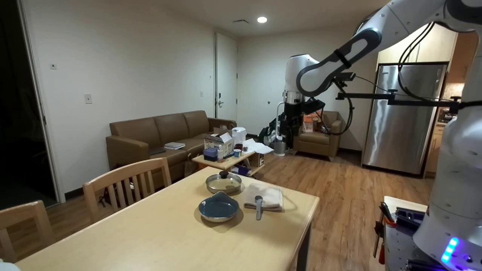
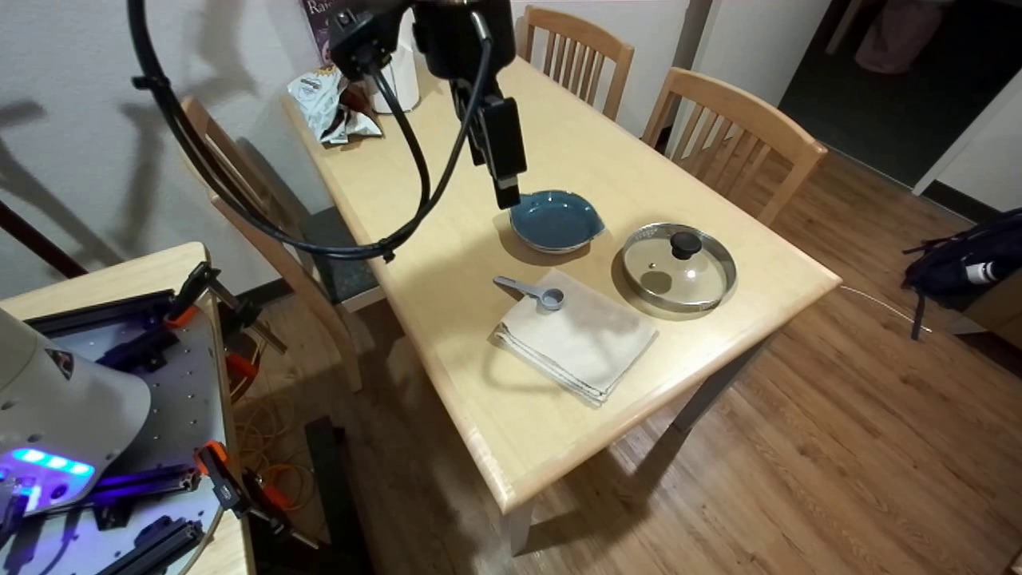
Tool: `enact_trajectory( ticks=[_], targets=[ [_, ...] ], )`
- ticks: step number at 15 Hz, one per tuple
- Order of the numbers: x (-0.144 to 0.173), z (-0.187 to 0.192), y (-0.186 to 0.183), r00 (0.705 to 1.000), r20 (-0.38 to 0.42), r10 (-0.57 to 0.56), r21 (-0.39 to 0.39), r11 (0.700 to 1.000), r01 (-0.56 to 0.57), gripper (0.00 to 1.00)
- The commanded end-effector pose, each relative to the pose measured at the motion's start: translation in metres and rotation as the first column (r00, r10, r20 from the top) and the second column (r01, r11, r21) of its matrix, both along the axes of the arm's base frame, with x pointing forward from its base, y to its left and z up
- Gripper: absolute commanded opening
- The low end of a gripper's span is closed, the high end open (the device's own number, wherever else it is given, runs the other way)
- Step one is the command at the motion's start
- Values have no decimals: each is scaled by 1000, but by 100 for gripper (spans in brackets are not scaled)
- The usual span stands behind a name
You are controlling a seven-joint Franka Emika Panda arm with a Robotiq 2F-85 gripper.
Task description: Put the grey spoon in the bowl
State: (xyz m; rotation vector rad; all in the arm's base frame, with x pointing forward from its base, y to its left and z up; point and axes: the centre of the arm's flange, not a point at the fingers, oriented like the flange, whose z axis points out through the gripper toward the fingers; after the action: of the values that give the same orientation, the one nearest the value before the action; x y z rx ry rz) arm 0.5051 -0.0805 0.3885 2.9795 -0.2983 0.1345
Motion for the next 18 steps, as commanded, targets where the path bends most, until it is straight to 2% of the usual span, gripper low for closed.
enact_trajectory(
  ticks=[1, 3, 5, 7, 8, 10, 12, 13, 14, 16, 17, 18],
  targets=[
    [14, -19, 19, 987, 100, -123, -87, 988, 131, 100],
    [31, -46, 33, 973, 133, -188, -140, 968, 206, 100],
    [48, -77, 38, 966, 117, -231, -181, 951, 249, 100],
    [57, -119, 39, 974, 35, -223, -197, 954, 225, 100],
    [30, -80, 24, 976, 70, -207, -173, 961, 216, 100],
    [37, -117, 39, 977, 21, -212, -182, 960, 212, 100],
    [44, -127, 43, 977, 14, -213, -184, 960, 212, 100],
    [43, -124, 40, 977, 35, -211, -188, 959, 214, 100],
    [46, -128, 44, 966, 79, -245, -215, 942, 256, 100],
    [65, -147, 68, 963, 109, -248, -216, 939, 266, 100],
    [71, -159, 82, 964, 112, -242, -212, 942, 261, 84],
    [81, -174, 103, 973, 91, -211, -209, 952, 226, 99]
  ],
)
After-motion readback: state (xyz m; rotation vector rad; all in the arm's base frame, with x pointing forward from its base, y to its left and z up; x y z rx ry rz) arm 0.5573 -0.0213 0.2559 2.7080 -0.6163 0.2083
